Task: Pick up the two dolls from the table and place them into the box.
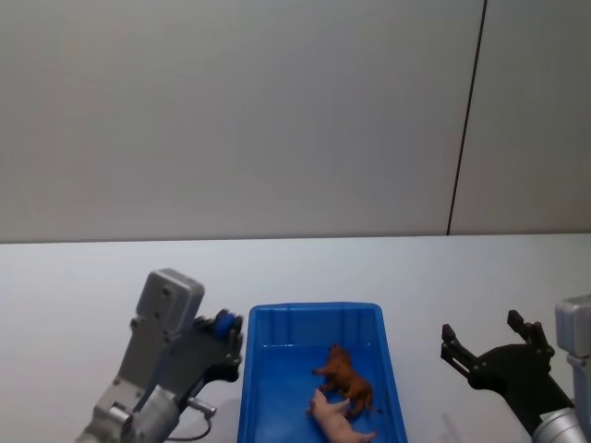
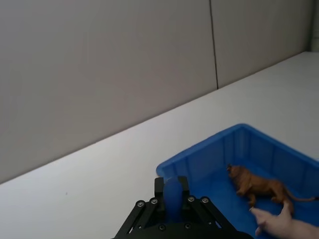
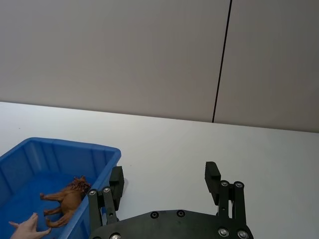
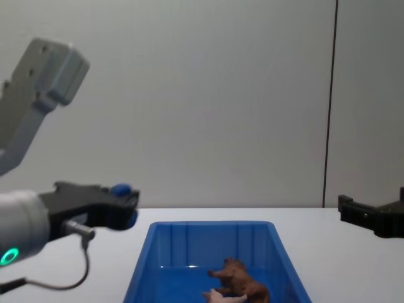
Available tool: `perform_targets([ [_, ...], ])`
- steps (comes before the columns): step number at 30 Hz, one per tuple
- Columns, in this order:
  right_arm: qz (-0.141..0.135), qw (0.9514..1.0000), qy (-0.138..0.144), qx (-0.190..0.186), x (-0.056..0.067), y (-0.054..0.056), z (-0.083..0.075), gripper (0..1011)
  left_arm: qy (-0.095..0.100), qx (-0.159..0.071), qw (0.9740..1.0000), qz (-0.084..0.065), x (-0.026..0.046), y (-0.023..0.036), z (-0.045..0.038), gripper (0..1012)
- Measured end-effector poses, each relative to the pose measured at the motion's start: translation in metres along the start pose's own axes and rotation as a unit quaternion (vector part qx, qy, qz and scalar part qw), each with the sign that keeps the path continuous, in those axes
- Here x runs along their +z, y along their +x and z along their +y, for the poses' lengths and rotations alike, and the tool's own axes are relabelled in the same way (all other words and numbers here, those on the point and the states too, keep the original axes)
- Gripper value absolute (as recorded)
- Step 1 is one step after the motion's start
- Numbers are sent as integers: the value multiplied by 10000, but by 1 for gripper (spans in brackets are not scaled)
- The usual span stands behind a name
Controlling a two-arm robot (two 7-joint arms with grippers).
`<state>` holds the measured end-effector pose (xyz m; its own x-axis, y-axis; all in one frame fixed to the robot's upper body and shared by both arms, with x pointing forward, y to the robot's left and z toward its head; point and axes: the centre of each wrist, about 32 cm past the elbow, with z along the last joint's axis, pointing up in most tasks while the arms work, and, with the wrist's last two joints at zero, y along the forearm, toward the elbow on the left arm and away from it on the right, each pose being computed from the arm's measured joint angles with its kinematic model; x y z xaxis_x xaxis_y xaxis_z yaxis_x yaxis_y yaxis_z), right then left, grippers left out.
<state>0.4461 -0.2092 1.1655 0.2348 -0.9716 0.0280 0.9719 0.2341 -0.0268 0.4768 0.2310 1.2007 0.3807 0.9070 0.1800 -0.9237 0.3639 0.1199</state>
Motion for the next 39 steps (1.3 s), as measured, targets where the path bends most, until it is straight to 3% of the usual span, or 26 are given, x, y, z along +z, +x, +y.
perform_targets([
  [7,0,10000,0,0,0,0,0,1001,-349,-378,9987,-66,140,-64,-101,123],
  [16,0,10000,0,0,0,0,0,1001,-707,-983,9926,-63,272,-177,-241,437],
  [22,0,10000,0,0,0,0,0,1001,-846,-1218,9889,-55,328,-227,-296,618],
  [33,0,10000,0,0,0,0,0,1001,-967,-1428,9850,-54,379,-274,-344,957],
  [39,0,10000,1,0,0,0,0,1001,-999,-1484,9839,-55,392,-286,-357,1001],
])
